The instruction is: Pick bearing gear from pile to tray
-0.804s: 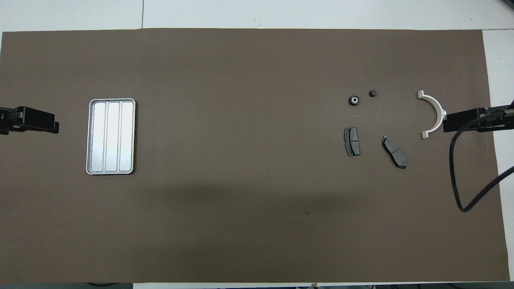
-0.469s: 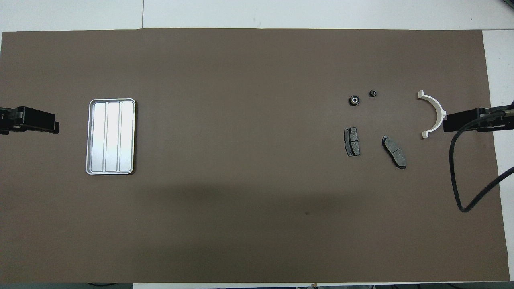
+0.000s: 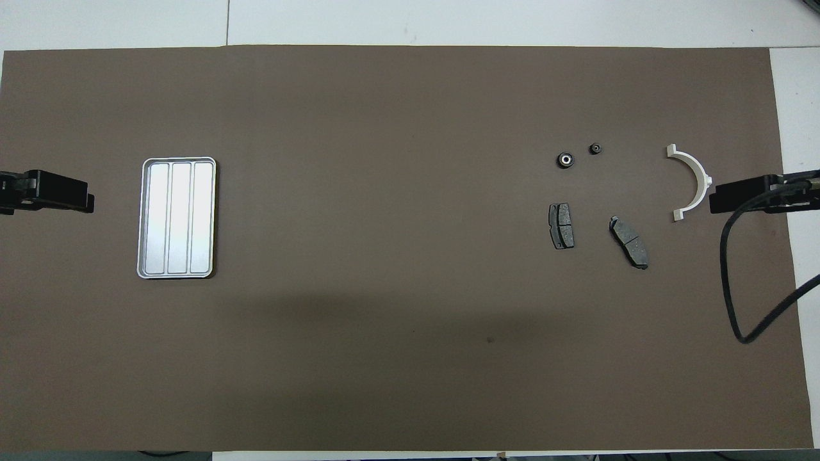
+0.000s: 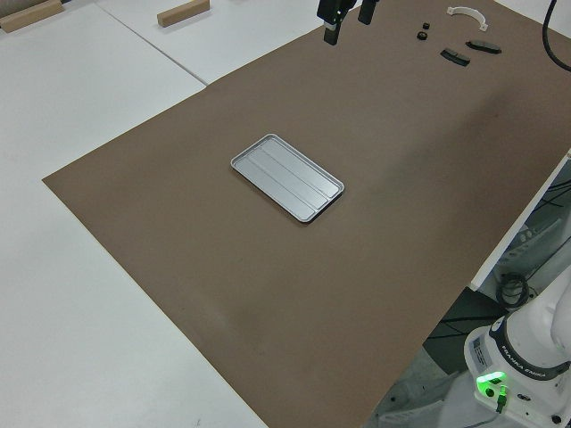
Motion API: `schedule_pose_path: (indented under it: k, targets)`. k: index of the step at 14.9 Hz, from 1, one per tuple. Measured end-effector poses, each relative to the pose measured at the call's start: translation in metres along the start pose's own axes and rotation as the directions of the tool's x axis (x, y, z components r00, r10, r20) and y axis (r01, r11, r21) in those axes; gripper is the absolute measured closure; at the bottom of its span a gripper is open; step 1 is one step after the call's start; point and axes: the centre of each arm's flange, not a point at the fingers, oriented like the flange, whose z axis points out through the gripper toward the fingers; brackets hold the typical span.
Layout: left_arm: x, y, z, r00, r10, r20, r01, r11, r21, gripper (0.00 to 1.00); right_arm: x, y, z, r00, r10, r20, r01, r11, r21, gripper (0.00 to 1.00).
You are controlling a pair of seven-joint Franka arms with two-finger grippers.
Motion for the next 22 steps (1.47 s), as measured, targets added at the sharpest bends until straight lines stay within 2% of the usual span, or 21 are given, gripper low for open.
schedule_pose_path:
  k: [10,22]
  targets:
    - [0.000,0.000,0.000,1.000,0.000,0.000,0.000,1.000,0.000,0.00,-0.004,-0.003,0.016,0.999,-0.006,0.037,0.006,1.000,-0.002,0.00]
    - [0.000,0.000,0.000,1.000,0.000,0.000,0.000,1.000,0.000,0.00,-0.007,-0.010,0.025,0.999,-0.017,0.047,0.018,1.000,-0.003,0.00]
